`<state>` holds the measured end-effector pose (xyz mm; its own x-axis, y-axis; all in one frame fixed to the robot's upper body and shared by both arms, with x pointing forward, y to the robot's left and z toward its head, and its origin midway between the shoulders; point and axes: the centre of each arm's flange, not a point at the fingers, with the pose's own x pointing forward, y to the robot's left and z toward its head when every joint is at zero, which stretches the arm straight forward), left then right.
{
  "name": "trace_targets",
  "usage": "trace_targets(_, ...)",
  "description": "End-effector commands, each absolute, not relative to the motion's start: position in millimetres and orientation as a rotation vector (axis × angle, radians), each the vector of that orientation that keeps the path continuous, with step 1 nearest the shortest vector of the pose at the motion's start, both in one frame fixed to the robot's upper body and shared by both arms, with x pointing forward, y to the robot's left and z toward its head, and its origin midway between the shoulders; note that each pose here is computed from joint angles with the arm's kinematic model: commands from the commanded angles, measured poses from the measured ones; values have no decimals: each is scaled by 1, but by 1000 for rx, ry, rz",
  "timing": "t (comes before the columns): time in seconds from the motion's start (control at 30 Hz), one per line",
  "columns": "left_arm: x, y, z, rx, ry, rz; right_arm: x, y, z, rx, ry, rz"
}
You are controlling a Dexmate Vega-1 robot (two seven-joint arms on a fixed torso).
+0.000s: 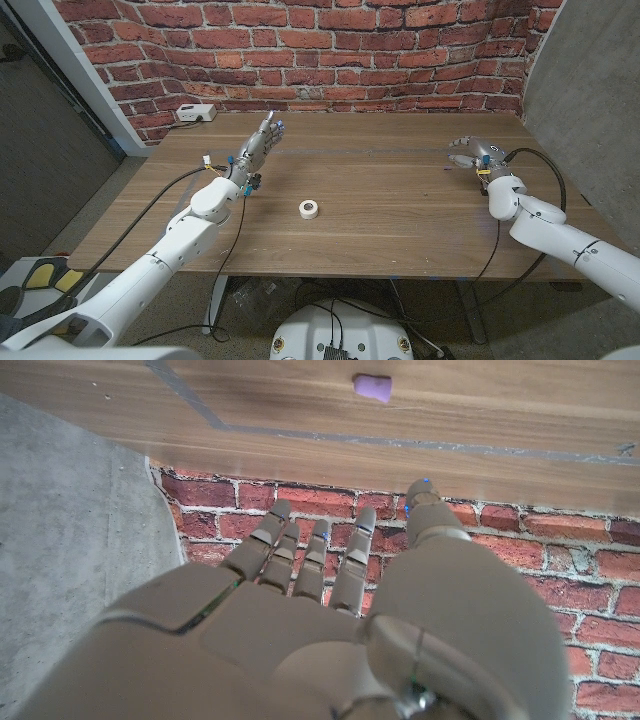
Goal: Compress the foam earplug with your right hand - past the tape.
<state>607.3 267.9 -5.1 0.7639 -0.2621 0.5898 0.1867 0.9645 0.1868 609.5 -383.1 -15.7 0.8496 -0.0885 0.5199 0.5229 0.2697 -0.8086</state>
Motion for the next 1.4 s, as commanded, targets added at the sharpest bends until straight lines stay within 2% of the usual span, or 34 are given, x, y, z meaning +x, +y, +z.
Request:
trace_targets(0.03,605,266,-6,118,-659,-240,620,-385,-20,-1271,-341,-417)
trace_targets(0.9,603,265,-7,116,-656,-237,637,-380,-20,-1309,-242,-374)
trace_targets(1.4,601,266,-8,108,-661,-229,645,-381,-23,-1306,-241,-387)
